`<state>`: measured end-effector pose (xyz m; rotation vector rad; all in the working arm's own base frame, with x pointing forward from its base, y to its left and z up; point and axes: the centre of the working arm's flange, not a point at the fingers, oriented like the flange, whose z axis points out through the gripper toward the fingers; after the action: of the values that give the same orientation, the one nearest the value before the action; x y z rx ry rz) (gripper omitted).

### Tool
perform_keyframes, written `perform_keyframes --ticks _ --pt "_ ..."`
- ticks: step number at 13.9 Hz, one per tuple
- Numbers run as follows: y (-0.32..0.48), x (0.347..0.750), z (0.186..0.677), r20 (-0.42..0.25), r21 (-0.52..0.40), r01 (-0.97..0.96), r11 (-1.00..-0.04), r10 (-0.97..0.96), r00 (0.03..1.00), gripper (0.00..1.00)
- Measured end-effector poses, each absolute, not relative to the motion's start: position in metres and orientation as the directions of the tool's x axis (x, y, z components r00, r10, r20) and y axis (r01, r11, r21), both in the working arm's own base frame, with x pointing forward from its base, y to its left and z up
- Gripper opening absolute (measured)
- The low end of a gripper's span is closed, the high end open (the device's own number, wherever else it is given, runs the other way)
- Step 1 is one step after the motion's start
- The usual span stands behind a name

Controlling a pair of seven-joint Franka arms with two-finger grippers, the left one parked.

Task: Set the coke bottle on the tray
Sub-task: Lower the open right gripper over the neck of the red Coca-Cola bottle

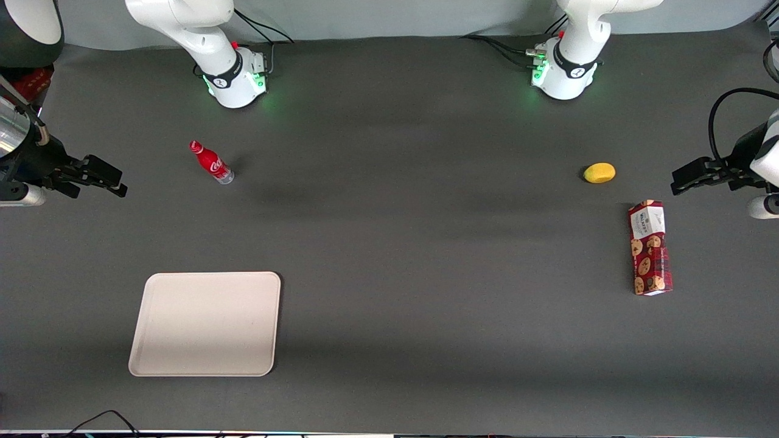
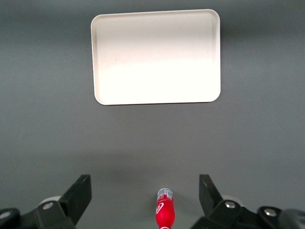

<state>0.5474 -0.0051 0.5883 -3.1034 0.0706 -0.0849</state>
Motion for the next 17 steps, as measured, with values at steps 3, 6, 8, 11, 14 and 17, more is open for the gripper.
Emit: perform_keyframes --ticks 3,6,8,11,14,17 --pt "-0.005 0.547 0.588 0.05 -0.037 -0.044 -0.998 -0.046 0.998 1.0" --pt "-0.005 0.542 0.584 0.0 -0.036 -0.044 -0.998 -0.044 0.999 1.0" --pt "-0.005 0.534 0.574 -0.039 -0.035 -0.045 -0.998 -0.044 0.998 1.0" --pt "-0.004 0.505 0.548 -0.07 -0.031 -0.046 -0.998 -0.044 0.997 1.0" --pt "-0.001 0.457 0.504 -0.056 -0.027 -0.041 -0.999 -0.04 0.998 1.0" --pt "0.002 0.41 0.454 -0.046 -0.021 -0.037 -0.999 -0.036 0.998 1.0"
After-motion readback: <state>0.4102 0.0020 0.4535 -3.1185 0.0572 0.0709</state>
